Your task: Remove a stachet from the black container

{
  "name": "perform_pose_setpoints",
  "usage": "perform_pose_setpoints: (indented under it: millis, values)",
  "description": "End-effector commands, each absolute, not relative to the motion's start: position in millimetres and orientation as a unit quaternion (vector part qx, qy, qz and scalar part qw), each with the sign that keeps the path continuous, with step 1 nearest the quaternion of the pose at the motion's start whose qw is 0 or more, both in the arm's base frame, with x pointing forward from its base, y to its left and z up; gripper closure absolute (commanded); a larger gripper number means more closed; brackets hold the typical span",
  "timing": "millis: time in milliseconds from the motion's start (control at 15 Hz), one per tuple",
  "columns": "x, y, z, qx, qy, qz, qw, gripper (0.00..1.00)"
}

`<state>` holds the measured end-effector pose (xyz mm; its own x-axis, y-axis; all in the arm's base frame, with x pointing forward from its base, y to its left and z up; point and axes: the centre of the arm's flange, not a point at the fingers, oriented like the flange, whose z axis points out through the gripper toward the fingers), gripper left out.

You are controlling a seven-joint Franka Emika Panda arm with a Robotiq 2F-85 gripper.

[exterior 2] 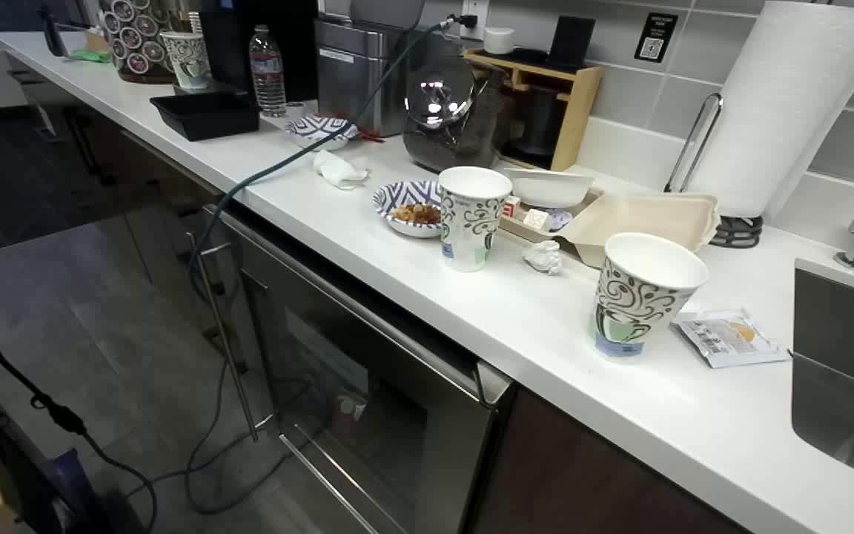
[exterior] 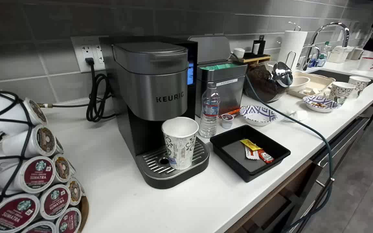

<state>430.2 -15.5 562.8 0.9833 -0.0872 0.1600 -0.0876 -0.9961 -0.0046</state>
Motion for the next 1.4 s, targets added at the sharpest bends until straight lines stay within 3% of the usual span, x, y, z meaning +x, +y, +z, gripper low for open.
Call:
perform_pose_setpoints:
  millis: [0,800,1333]
  values:
    - [430,-15,563,0.996,-0.044,0.08,0.001,0.0]
    - [432,-5,560,0.996,-0.036,0.083,0.003,0.0]
    - [415,200,497,0.98,0.192,0.046,0.035,0.0]
